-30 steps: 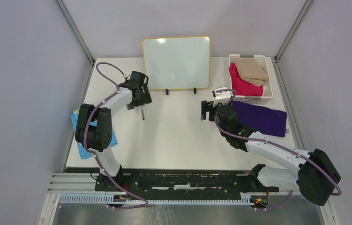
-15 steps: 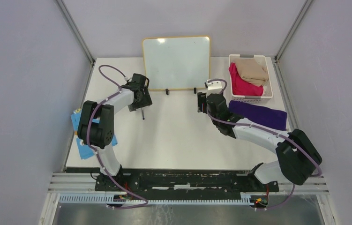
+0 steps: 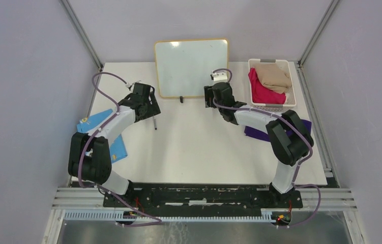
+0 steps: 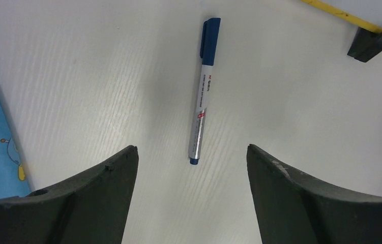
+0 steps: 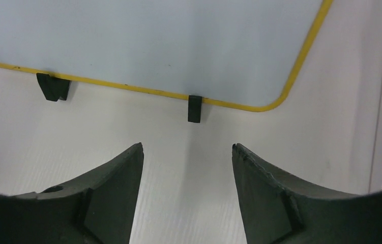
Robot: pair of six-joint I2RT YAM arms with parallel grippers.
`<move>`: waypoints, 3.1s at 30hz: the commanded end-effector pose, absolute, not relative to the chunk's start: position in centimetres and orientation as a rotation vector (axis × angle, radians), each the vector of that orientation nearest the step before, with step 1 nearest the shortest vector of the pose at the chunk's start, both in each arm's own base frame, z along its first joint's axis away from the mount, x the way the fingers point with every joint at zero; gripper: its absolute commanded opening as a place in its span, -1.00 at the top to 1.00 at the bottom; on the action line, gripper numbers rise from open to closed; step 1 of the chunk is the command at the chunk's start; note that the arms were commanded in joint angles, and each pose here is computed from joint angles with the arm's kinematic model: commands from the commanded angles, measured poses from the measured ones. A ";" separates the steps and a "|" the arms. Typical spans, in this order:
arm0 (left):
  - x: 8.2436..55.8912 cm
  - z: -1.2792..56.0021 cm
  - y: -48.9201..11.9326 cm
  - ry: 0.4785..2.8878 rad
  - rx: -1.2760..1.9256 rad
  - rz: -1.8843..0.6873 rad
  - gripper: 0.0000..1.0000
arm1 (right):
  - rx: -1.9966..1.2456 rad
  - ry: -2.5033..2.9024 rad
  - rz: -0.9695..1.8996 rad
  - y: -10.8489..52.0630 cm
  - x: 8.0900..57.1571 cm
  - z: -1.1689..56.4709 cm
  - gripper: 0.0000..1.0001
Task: Write a sentence on the whiteboard
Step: Move the whiteboard to the center of the board.
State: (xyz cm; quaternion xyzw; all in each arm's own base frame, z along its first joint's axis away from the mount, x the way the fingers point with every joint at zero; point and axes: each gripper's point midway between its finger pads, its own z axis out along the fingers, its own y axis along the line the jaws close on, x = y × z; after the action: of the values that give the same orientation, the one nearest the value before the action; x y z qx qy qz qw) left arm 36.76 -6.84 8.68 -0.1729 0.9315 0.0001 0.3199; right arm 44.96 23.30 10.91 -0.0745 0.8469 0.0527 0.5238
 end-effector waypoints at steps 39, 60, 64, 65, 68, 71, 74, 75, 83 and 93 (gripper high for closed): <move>33.9 18.5 -7.1 2.119 -0.350 0.062 -0.75 | -0.105 2.159 0.068 24.1 52.4 3.8 -0.01; 33.8 18.4 -7.3 2.122 -0.343 0.057 -0.74 | -0.148 2.193 0.060 22.1 48.6 2.1 1.00; 33.7 18.7 -7.3 2.112 -0.342 0.058 -0.74 | -0.176 2.206 0.047 20.7 46.0 1.4 1.00; 33.6 18.8 -7.4 2.109 -0.340 0.057 -0.74 | -0.184 2.202 0.046 20.4 45.5 1.6 1.00; 33.5 18.9 -7.5 2.106 -0.335 0.057 -0.73 | -0.218 2.207 0.023 19.4 43.1 1.4 1.00; 33.4 19.1 -7.8 2.099 -0.328 0.053 -0.73 | -0.259 2.209 -0.005 18.6 40.5 1.2 1.00; 33.2 19.5 -8.1 2.088 -0.321 0.045 -0.73 | -0.290 2.209 -0.033 17.7 37.7 0.9 1.00; 33.1 19.5 -8.1 2.086 -0.318 0.043 -0.73 | -0.294 2.213 -0.038 17.3 36.7 0.6 1.00; 32.6 20.1 -8.7 2.061 -0.300 0.058 -0.74 | -0.326 2.228 0.010 15.4 30.3 -0.4 1.00; 32.4 20.4 -8.5 2.045 -0.302 0.081 -0.75 | -0.337 2.238 0.082 15.4 27.0 -0.4 1.00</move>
State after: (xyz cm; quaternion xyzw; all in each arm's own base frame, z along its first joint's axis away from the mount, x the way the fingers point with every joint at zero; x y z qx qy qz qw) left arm 32.22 -9.21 18.94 -0.1299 0.8640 0.0170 0.4862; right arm 29.98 15.88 1.66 -0.1120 0.8736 0.0353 0.4723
